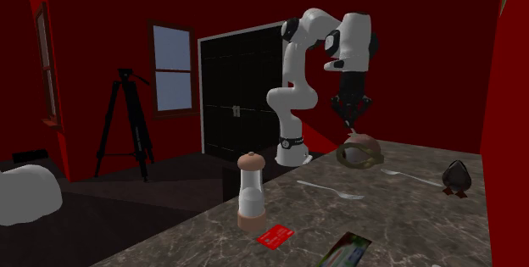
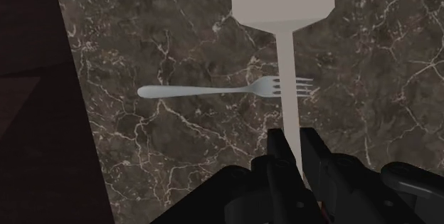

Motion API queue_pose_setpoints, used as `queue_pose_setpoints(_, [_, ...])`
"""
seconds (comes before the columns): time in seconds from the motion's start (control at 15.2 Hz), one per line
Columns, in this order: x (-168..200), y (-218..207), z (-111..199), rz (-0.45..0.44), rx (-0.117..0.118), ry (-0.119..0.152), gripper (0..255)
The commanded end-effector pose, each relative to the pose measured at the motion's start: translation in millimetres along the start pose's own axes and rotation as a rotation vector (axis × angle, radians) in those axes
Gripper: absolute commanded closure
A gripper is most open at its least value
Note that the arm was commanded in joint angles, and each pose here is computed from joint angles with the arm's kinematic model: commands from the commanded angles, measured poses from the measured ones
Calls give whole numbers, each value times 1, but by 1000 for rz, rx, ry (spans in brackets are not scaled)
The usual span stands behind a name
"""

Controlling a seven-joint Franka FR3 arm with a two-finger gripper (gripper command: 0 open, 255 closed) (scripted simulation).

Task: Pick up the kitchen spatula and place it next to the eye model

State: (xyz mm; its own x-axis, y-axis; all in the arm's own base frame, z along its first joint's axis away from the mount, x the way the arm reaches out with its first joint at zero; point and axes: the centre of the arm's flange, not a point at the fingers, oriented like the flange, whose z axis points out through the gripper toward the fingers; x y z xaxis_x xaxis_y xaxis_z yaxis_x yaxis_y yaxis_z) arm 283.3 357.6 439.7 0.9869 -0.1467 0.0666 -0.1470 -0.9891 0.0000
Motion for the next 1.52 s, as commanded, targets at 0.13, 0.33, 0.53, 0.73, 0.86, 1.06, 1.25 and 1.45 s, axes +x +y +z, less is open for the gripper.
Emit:
queue_pose_setpoints(0.13, [-45,-32,-3,2,0,0,255])
queue_pose_setpoints(0.33, [-78,-54,-5,2,0,0,255])
queue_pose_setpoints(0.53, [-107,-73,-7,2,0,0,255])
queue_pose_setpoints(0.73, [-108,-73,9,2,0,0,255])
queue_pose_setpoints(0.86, [-108,-73,20,2,0,0,255])
queue_pose_setpoints(1.06, [-110,-73,35,2,0,0,255])
queue_pose_setpoints(1.25, [-111,-73,51,2,0,0,255])
queue_pose_setpoints(1.45, [-112,-73,67,2,0,0,255])
